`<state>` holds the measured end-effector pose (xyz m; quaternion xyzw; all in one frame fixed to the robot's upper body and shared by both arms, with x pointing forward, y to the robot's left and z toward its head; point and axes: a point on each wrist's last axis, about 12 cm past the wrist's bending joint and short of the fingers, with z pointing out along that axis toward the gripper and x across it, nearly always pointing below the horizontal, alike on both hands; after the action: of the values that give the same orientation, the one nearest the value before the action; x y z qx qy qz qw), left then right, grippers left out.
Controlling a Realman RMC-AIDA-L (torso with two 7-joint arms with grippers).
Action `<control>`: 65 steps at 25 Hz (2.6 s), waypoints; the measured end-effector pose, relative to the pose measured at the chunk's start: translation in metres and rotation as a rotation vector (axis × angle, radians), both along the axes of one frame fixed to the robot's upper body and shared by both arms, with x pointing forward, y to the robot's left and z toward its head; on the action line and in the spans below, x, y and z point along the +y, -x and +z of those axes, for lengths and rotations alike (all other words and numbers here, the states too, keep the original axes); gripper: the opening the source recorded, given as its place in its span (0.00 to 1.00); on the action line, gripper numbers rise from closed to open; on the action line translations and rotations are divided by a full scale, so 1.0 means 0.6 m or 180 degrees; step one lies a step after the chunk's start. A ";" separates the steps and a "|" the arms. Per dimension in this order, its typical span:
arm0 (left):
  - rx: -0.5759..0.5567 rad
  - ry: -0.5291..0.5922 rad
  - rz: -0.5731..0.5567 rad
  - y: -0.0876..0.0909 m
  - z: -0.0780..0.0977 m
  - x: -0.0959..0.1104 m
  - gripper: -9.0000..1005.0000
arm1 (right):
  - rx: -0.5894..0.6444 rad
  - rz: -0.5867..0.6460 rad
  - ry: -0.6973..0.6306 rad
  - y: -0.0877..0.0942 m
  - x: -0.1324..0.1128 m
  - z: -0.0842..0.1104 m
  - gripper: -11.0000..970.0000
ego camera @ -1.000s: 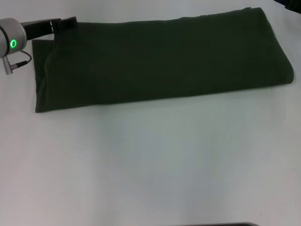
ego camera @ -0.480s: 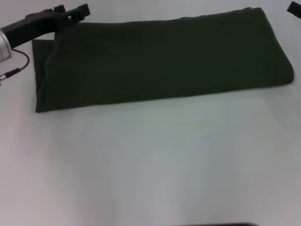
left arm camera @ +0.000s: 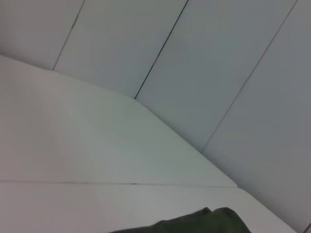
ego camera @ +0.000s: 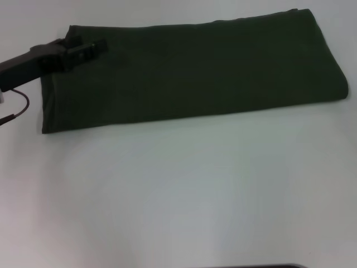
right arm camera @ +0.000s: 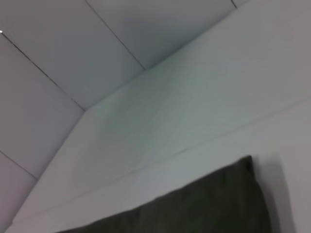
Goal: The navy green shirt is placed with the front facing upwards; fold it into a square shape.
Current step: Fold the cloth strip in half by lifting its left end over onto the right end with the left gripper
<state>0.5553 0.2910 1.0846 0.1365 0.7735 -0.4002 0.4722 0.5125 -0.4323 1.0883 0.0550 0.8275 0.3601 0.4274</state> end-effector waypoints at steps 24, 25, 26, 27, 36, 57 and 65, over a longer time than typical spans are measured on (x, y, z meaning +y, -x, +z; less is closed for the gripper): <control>0.0145 -0.0321 0.0228 -0.006 -0.023 0.011 0.90 | 0.0876 -0.0171 -0.0087 -0.021 0.036 -0.042 0.71; 0.0146 -0.0320 0.0230 -0.006 -0.023 0.011 0.90 | 0.0871 -0.0182 -0.0077 -0.022 0.037 -0.042 0.71; 0.0147 -0.0320 0.0231 -0.007 -0.022 0.011 0.90 | 0.0863 -0.0199 -0.0063 -0.025 0.037 -0.042 0.71; 0.0146 -0.0319 0.0231 -0.007 -0.022 0.011 0.90 | 0.0854 -0.0207 -0.0053 -0.027 0.038 -0.041 0.71; 0.0150 -0.0312 0.0240 -0.010 -0.021 0.009 0.89 | 0.0903 -0.0121 0.0045 -0.048 0.070 -0.054 0.71; 0.0251 -0.0384 0.0459 0.000 -0.034 0.036 0.87 | 0.0911 -0.0164 0.0066 -0.044 0.069 -0.061 0.23; 0.0350 -0.0400 0.0538 0.011 -0.037 0.060 0.86 | 0.0902 -0.0132 0.0077 -0.046 0.074 -0.061 0.04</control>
<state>0.5488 0.3270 1.0625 0.0779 0.8305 -0.3166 0.4515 0.5402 -0.3881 1.0517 0.1172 0.8825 0.3298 0.3143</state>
